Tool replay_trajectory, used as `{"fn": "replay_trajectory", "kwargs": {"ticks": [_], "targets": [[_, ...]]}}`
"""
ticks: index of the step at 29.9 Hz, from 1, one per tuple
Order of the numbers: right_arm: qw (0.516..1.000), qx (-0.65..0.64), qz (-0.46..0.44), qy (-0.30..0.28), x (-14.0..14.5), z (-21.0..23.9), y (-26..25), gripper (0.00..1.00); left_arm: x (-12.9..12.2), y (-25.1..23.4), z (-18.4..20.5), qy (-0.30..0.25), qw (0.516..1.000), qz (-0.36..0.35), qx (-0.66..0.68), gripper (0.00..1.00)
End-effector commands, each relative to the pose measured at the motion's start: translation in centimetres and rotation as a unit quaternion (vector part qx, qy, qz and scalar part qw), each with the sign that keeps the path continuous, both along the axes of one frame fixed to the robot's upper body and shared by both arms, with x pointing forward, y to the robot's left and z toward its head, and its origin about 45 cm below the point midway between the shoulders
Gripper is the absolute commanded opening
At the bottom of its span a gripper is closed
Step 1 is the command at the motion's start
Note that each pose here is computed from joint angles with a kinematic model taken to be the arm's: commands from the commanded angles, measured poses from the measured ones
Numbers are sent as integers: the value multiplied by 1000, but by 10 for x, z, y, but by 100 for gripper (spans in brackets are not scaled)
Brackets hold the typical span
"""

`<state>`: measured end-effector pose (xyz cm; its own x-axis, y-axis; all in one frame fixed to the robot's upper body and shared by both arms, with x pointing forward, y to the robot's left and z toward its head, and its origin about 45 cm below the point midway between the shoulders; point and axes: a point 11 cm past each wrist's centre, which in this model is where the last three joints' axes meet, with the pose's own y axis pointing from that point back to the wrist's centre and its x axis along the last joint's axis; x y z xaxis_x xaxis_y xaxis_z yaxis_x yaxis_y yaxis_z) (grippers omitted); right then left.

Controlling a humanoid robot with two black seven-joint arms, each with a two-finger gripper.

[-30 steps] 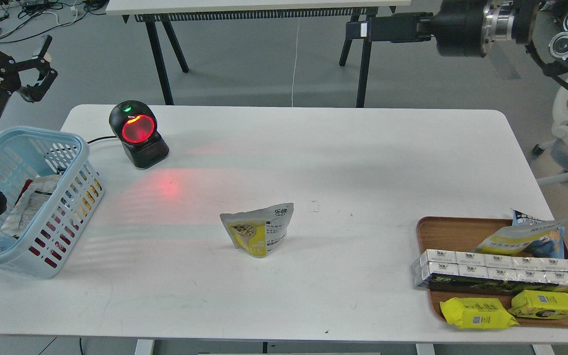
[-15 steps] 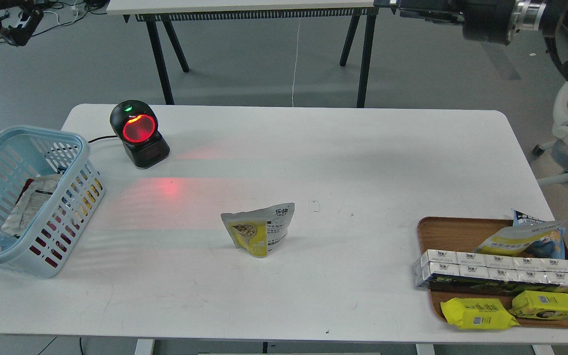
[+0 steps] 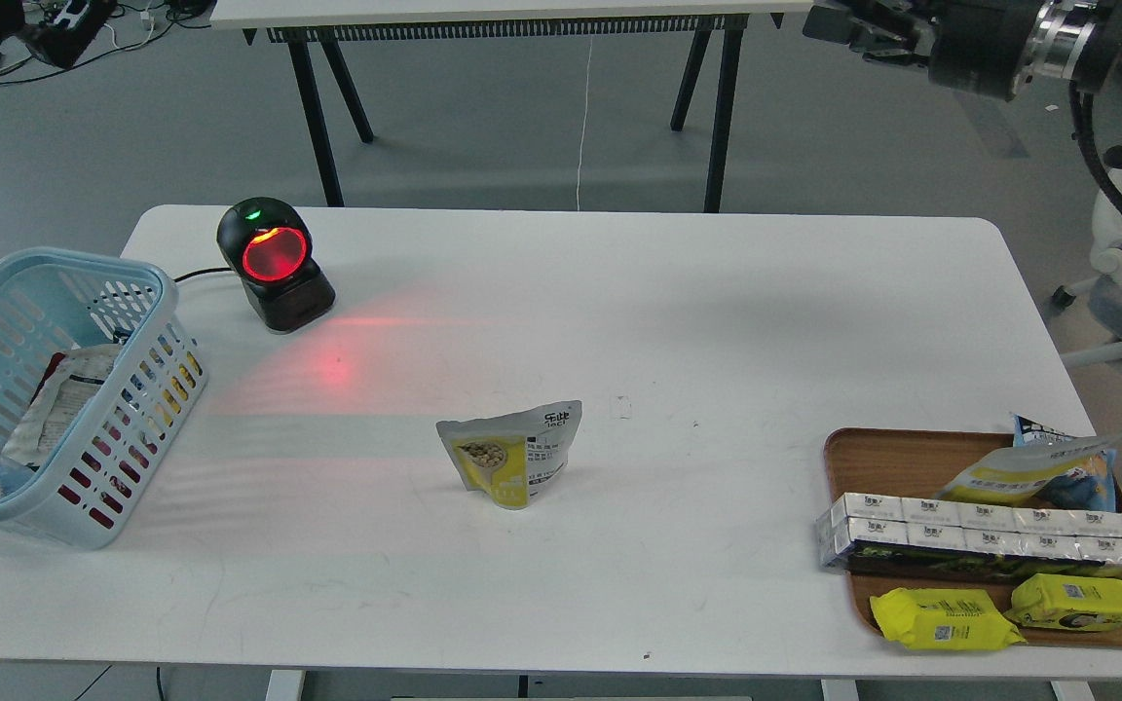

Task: Scan snack and place in basket
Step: 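Raise the right arm away and bring the left arm up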

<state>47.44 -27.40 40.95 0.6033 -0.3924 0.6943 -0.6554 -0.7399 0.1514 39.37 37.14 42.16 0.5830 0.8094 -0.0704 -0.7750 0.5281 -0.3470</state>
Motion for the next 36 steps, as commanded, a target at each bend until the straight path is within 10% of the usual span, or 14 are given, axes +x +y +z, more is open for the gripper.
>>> {"fn": "replay_trajectory", "kwargs": {"ticks": [1,22,36], "targets": [[998,58,-18,26,1,-9,-8,97,-16,-21,4,-25,993,-41,105,100],[919,372,-37,124,8,-14,14,97,-45,-86,29,-163,882,-142,418,100],[903,408,-52,128,9,-12,2,97,-14,-49,32,-81,952,-80,283,100]]}}
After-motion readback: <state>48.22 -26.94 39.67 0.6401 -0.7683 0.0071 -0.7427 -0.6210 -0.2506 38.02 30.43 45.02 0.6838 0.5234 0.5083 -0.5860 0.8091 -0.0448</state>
